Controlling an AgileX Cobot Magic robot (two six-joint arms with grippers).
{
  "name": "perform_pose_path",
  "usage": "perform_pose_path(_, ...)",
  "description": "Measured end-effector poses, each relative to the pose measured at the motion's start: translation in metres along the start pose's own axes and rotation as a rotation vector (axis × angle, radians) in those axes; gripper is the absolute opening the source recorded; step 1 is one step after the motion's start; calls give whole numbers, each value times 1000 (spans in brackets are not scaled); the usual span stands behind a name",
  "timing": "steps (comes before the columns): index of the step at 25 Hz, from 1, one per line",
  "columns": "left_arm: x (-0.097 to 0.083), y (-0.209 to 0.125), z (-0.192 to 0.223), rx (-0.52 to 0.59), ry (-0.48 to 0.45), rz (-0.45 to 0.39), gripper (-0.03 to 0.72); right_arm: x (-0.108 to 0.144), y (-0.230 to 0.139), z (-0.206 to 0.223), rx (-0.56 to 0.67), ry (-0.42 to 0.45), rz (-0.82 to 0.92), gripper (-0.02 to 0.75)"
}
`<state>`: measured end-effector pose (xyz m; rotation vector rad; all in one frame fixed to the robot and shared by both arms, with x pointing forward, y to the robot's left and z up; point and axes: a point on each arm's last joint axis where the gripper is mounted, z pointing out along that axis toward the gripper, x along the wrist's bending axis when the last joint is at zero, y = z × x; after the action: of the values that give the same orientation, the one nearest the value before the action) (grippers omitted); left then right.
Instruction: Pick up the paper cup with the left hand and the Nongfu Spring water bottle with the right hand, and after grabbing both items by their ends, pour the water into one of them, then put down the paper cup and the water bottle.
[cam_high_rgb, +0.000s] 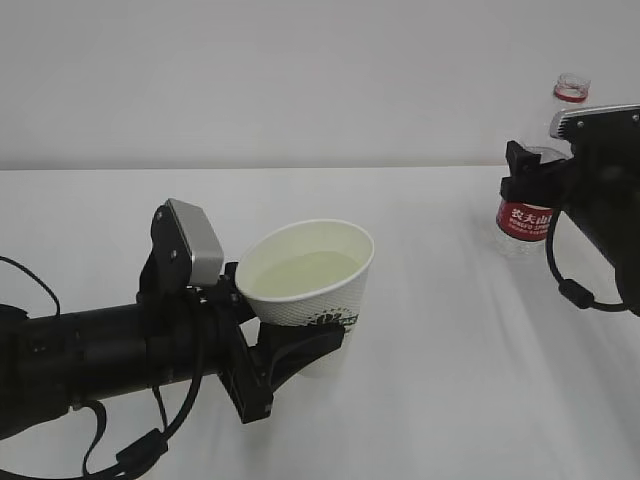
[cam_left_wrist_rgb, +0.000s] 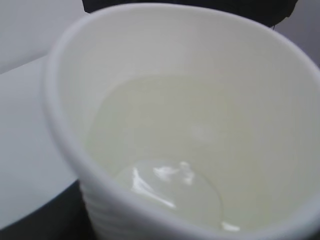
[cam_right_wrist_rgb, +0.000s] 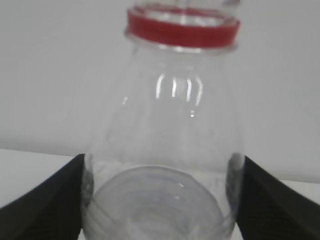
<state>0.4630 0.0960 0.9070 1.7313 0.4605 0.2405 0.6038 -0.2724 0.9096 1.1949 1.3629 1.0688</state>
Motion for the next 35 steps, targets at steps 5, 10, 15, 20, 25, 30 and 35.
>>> perform_pose_path(5,0,0,0,0,0,0,461,-1,-1,-16,-11,-2,-4,631)
perform_pose_path(10,0,0,0,0,0,0,461,-3,2,-29,-13,-3,-5,631)
perform_pose_path(15,0,0,0,0,0,0,461,-5,10,-43,-27,-5,-5,629)
perform_pose_path(20,0,0,0,0,0,0,459,-8,18,-62,-42,-7,-4,629)
perform_pose_path(25,0,0,0,0,0,0,458,-9,23,-82,-50,-1,-7,628)
perform_pose_path(30,0,0,0,-1,2,-1,458,-10,30,-101,-71,14,-15,618)
perform_pose_path(35,0,0,0,-1,4,-2,458,-8,32,-115,-79,46,-27,607)
